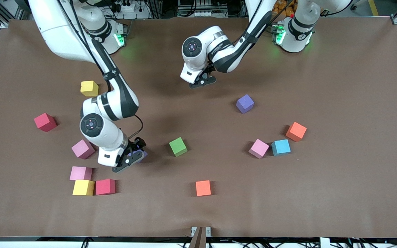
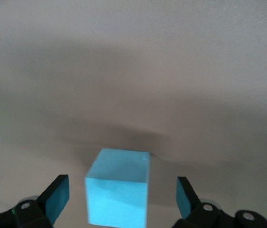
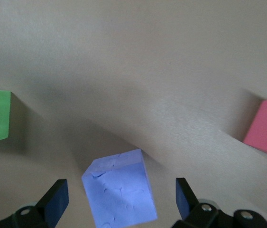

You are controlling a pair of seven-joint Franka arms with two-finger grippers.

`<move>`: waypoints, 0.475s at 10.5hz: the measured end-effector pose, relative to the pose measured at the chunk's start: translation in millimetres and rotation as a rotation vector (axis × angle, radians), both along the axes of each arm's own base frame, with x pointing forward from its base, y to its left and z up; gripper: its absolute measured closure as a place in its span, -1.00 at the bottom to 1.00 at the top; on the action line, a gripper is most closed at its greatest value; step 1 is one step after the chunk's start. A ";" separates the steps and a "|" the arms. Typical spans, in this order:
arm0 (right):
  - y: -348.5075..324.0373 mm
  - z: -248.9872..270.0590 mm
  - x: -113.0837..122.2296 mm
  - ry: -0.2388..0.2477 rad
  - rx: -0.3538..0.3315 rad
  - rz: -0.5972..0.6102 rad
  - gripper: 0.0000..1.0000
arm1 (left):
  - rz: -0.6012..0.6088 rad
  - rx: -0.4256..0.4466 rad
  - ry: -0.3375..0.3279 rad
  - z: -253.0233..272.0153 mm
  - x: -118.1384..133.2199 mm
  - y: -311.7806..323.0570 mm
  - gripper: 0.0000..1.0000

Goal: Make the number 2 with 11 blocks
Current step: 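Grasp the blue cube with the right gripper while the left gripper hovers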

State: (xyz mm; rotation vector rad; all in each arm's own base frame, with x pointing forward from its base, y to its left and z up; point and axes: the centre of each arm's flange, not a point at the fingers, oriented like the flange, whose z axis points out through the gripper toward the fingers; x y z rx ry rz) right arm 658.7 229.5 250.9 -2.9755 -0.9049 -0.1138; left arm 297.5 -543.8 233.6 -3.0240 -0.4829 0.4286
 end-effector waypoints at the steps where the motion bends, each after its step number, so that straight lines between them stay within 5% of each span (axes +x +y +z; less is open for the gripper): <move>1: 0.9 -5.9 -0.9 0.007 -0.003 0.007 -1.00 | 0.039 -0.023 -0.008 -2.2 -2.1 -3.9 -1.00; 5: 1.1 -24.3 -1.5 0.008 -0.006 0.028 -1.00 | 0.028 0.000 0.006 -26.7 -44.4 -6.6 -1.00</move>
